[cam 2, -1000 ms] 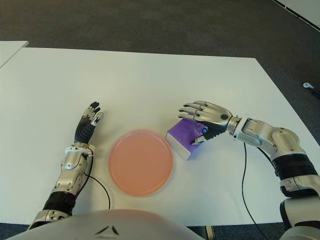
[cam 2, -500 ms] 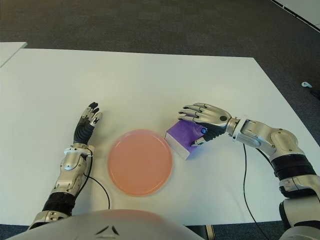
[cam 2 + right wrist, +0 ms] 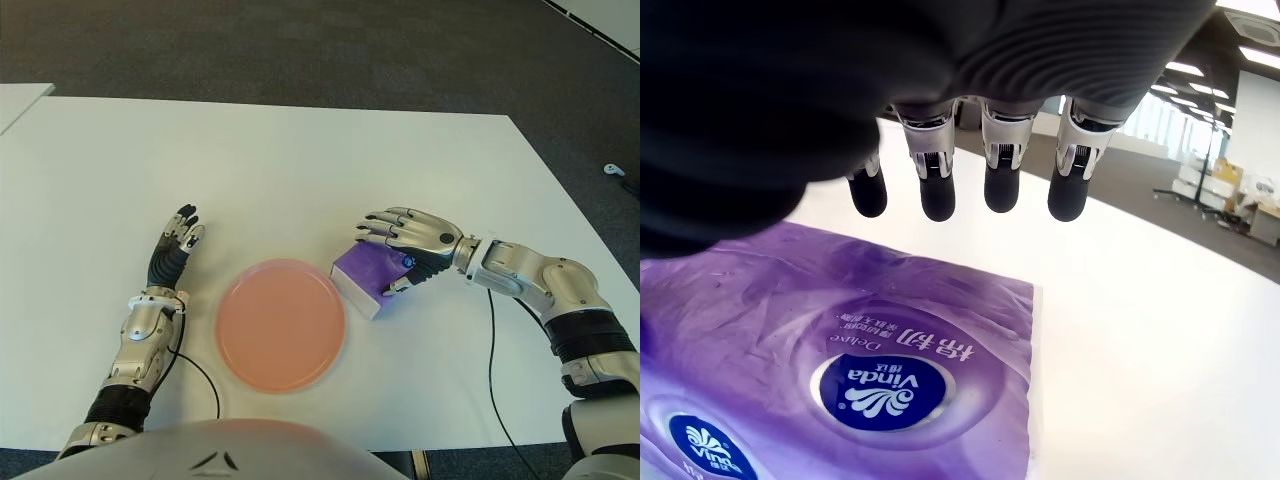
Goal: Put the tissue paper into the plate.
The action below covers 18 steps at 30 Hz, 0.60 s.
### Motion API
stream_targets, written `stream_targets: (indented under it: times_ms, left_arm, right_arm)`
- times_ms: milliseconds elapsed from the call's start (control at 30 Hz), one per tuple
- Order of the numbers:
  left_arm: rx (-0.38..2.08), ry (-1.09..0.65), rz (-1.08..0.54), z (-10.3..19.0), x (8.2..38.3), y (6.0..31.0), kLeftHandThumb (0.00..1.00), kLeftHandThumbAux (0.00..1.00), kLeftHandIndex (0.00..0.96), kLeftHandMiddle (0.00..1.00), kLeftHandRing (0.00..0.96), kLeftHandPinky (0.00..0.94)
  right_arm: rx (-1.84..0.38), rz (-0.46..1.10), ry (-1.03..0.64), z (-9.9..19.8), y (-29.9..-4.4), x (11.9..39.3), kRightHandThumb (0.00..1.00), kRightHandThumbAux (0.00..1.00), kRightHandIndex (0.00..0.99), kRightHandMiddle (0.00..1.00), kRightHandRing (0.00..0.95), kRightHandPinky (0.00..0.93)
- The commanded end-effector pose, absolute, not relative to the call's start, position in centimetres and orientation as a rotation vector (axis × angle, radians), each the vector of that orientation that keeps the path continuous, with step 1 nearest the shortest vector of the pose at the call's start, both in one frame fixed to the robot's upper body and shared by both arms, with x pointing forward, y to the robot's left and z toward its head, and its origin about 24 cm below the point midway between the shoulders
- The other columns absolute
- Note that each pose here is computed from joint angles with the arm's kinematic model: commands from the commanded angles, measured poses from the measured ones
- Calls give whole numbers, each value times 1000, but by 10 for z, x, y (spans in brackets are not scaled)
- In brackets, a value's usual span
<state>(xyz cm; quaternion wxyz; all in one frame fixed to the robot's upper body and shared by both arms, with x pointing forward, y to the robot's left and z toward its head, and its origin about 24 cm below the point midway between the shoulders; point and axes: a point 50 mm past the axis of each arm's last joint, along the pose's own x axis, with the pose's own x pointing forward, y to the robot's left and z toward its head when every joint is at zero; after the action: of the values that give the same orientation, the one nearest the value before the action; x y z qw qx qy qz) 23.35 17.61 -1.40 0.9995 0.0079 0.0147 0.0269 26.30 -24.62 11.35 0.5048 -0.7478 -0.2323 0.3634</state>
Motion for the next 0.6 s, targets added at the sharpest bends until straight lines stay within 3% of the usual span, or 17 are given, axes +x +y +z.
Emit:
stream_targets:
  times_ms: [33,600]
  left_arm:
    - [1,144,67,-34,220,177,0,472,0,0,0,0]
    - [14,146,59,-35,222,177,0,473,0,0,0,0]
  right_arm:
    - [-1815,868,-549,116,-251,259,353,231,0,0,0,0]
    - [-1823,854,-565,127,-252,253,354,260,0,0,0,0]
